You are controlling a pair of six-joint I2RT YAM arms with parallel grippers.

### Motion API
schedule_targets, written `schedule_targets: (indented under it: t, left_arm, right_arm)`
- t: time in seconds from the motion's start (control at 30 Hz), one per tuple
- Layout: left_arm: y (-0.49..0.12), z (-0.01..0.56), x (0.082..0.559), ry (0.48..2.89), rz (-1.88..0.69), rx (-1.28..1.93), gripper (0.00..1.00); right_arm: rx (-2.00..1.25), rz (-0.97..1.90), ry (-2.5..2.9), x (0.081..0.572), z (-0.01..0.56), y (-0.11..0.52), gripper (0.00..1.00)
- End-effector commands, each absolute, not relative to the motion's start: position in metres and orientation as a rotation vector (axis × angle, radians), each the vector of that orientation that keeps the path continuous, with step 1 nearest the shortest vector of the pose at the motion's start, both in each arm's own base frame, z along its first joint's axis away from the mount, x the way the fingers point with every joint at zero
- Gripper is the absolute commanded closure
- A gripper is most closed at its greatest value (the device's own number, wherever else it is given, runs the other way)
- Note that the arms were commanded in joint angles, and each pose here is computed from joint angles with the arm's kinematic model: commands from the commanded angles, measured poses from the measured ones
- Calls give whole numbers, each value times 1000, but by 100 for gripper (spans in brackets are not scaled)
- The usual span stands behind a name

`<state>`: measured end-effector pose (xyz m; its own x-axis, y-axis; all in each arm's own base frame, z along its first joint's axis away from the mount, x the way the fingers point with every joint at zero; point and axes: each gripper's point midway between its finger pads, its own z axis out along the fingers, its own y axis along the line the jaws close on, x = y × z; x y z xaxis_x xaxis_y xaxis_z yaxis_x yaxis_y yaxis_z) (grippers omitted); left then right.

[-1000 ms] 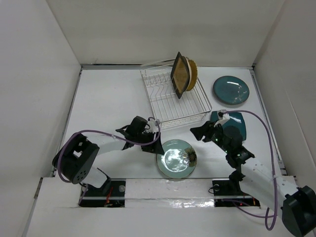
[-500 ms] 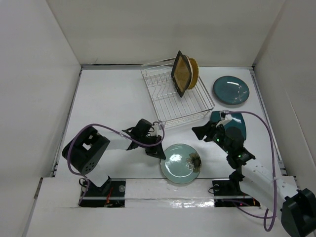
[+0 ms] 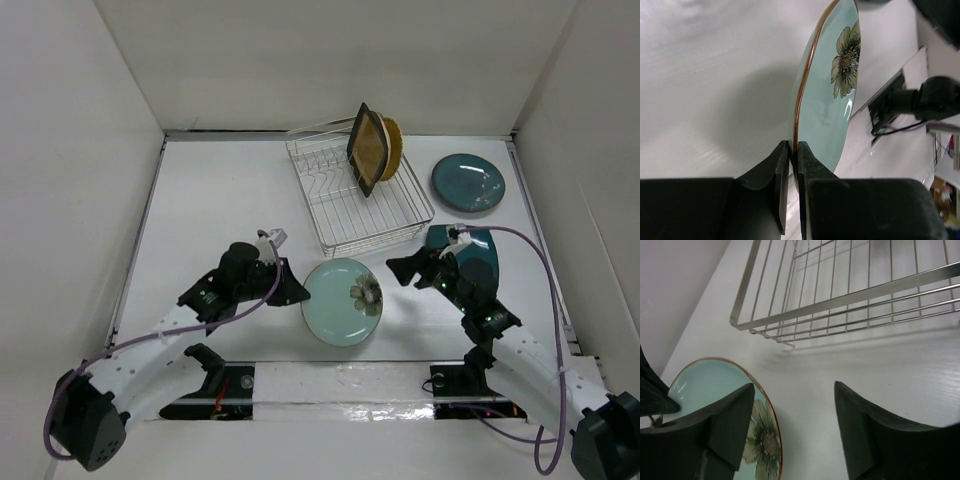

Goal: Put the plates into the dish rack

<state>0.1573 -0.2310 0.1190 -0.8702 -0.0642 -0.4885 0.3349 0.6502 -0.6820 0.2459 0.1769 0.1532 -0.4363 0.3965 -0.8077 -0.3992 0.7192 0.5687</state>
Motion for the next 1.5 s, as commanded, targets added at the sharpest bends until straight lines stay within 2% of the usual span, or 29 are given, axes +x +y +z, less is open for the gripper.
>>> schedule_targets:
  t: [0.0, 0.07, 0.17, 0.43, 0.53, 0.63, 0.67, 0.7, 0.73, 0.77, 0.87, 0.9, 0.93, 1.0, 1.03, 1.07, 1.1, 1.13, 1.2, 1.23, 1.3, 1.37, 1.4, 1.47]
  left_arm:
    - [-236, 196, 173, 2136, -1226, 173, 100]
    - [-234, 213, 176, 2070, -1238, 167, 100]
    - [-235, 243, 179, 1973, -1263, 183, 100]
    - [-239, 303, 178, 1794, -1303, 265, 100]
    - [-237, 316, 176, 1747, -1294, 294, 100]
    - [-238, 323, 177, 1713, -1293, 311, 100]
    - [-237, 324, 179, 1707, -1278, 312, 100]
    - [-236, 323, 184, 1701, -1244, 313, 100]
    - [-234, 322, 188, 1695, -1216, 305, 100]
    - [-230, 320, 194, 1698, -1177, 286, 100]
    - [-213, 318, 213, 1682, -1028, 214, 100]
    - [-206, 321, 218, 1666, -980, 184, 91]
    - [-199, 323, 221, 1651, -928, 188, 72]
    - [-180, 338, 222, 1585, -856, 133, 57]
    - [-172, 345, 221, 1557, -833, 113, 43]
    - [-161, 344, 220, 1558, -779, 90, 37]
    - [-141, 354, 219, 1511, -720, 23, 32]
    - [-132, 356, 218, 1493, -692, -2, 23]
    - [-102, 354, 218, 1468, -573, -85, 18]
    - [-95, 350, 218, 1470, -537, -102, 16]
    - [-83, 334, 218, 1481, -478, -128, 16]
    - [-88, 322, 217, 1499, -487, -105, 17]
    - [-97, 319, 216, 1505, -522, -64, 17]
    - [-105, 317, 216, 1517, -545, -25, 18]
  right_arm:
    - [-87, 978, 1710, 240, 200, 192, 23]
    - [-160, 1022, 1678, 233, 213, 202, 11]
    - [-231, 1064, 1663, 230, 226, 214, 3]
    - [-338, 1160, 1687, 231, 231, 239, 1]
    - [-422, 1273, 1679, 221, 231, 257, 4]
    - [-525, 1407, 1652, 207, 235, 276, 19]
    - [-585, 1459, 1636, 197, 238, 282, 37]
    - [-613, 1480, 1613, 195, 246, 286, 48]
    - [-631, 1505, 1599, 191, 250, 291, 67]
    - [-627, 1512, 1605, 194, 250, 293, 97]
    - [-625, 1530, 1577, 200, 266, 300, 100]
    - [-594, 1515, 1570, 208, 272, 302, 100]
    - [-573, 1504, 1536, 215, 289, 304, 100]
    - [-493, 1465, 1516, 236, 306, 306, 100]
    - [-463, 1453, 1503, 244, 315, 307, 100]
    - [-419, 1412, 1450, 259, 342, 307, 100]
    - [-386, 1373, 1457, 276, 345, 307, 100]
    - [-373, 1326, 1461, 287, 349, 308, 100]
    - [-311, 1216, 1399, 315, 387, 304, 100]
    - [-297, 1118, 1446, 337, 376, 301, 100]
    - [-194, 936, 1389, 372, 413, 283, 100]
    - [-177, 758, 1441, 400, 403, 278, 100]
    - [-93, 650, 1402, 417, 427, 261, 100]
    - [-69, 473, 1455, 446, 410, 251, 100]
